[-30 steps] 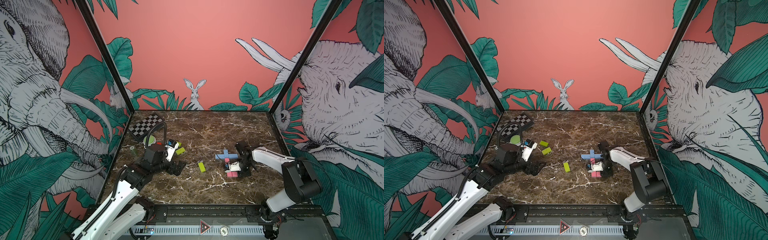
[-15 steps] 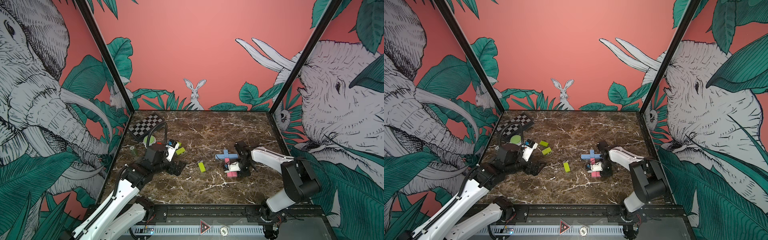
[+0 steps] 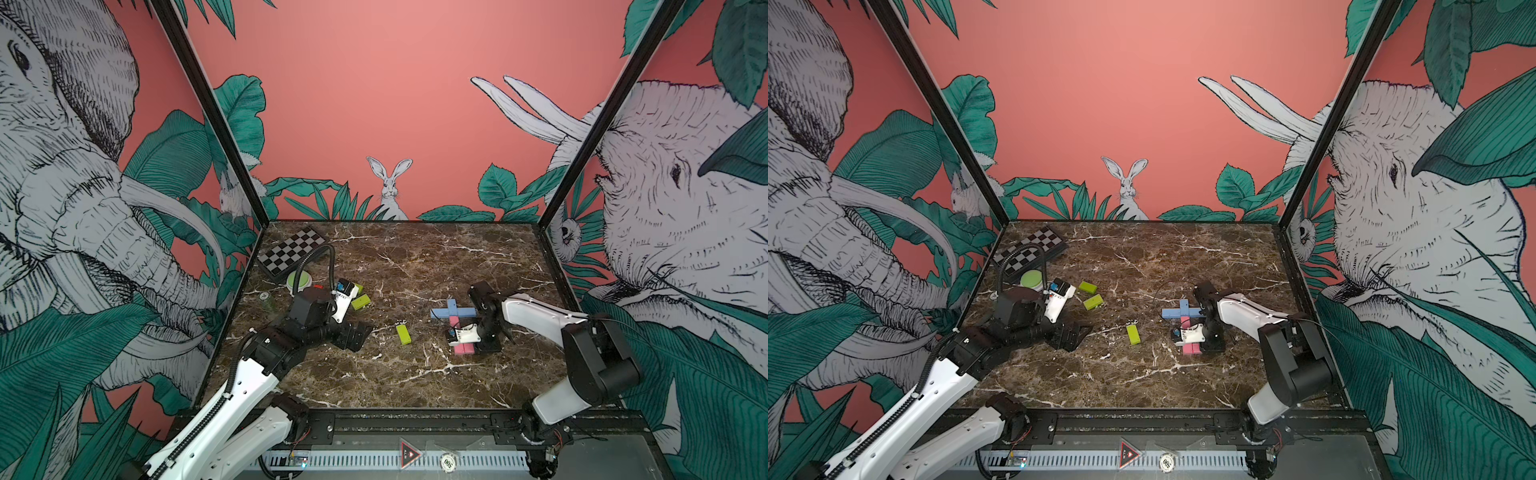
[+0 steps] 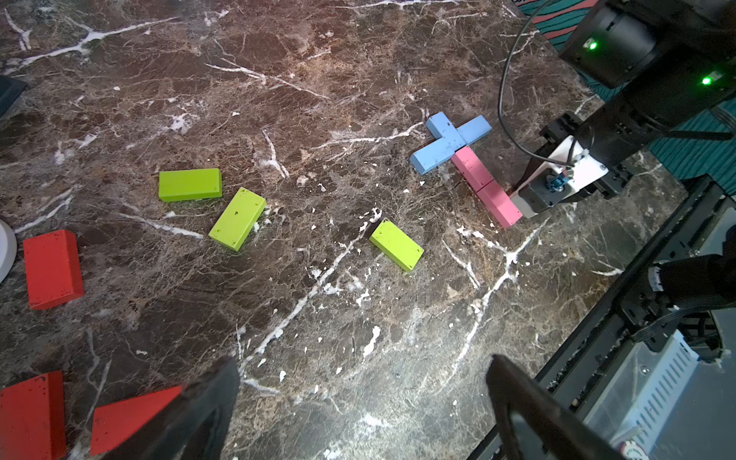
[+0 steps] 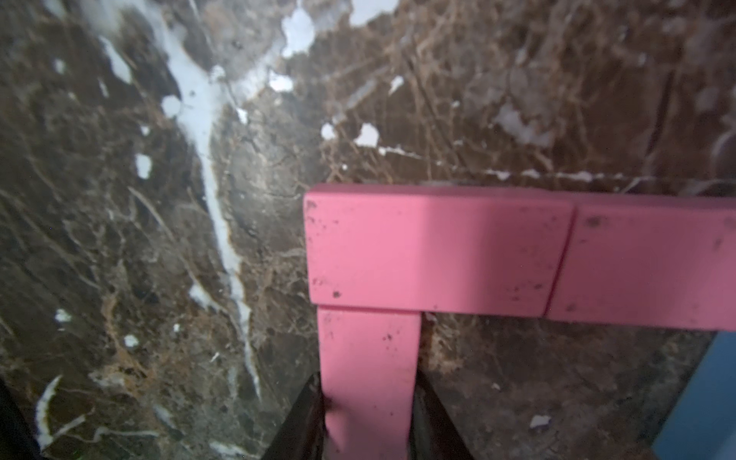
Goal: Assemble the letter t with building blocks
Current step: Assemble the building block at the center of the board.
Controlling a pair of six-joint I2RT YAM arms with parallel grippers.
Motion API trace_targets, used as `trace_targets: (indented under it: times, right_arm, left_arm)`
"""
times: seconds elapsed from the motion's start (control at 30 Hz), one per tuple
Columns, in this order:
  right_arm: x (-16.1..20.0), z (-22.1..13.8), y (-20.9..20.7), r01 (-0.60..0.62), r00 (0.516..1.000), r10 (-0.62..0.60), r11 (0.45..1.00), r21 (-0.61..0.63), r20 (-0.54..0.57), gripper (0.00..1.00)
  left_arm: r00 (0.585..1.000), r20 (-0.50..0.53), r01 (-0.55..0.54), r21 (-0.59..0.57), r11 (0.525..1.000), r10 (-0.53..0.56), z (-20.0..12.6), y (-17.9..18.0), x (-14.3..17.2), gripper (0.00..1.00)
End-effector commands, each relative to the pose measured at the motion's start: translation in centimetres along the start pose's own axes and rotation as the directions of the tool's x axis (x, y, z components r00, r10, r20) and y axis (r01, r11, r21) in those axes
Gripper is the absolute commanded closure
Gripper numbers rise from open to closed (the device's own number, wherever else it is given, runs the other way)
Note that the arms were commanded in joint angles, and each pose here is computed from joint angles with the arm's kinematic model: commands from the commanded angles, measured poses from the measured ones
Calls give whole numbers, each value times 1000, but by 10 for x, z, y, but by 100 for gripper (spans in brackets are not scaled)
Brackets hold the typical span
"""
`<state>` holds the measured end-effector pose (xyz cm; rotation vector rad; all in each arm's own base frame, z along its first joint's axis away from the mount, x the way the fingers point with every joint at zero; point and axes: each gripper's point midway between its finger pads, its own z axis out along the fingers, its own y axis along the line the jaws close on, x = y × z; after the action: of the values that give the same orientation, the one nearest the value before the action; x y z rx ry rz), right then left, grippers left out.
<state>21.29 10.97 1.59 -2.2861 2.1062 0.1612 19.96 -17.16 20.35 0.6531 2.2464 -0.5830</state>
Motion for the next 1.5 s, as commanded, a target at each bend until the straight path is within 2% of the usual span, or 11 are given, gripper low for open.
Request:
trace_targets:
  times: [0.0,0.37,0.53,0.63,0.9,1.47]
  right_arm:
    - [0,3,11,14,1000,-14,999,-51,-12,67]
    - [2,5,13,20,999,-22,998,-52,-25,66]
    - [2,5,11,14,1000,-15,999,-44,-26,63]
    - [1,5,10,9,1000,-10,999,-38,-25,59]
    - [2,5,10,4,1000,-5,999,-42,-28,41]
    - [8,3,-3,-53,997,53,999,2,-54,25]
  left_arm:
    - [1000,-8,-7,15,1000,7,-2,-4,1,1]
    - [1000,-12,-6,15,1000,6,-1,-3,2,1]
    - [1000,-14,-6,14,1000,6,-1,-3,2,1]
    - [1000,-15,-5,14,1000,5,-1,-3,2,1]
    - [1000,-17,-5,12,1000,5,0,-3,2,1]
    - [1000,-29,1,16,1000,0,1,-3,4,1]
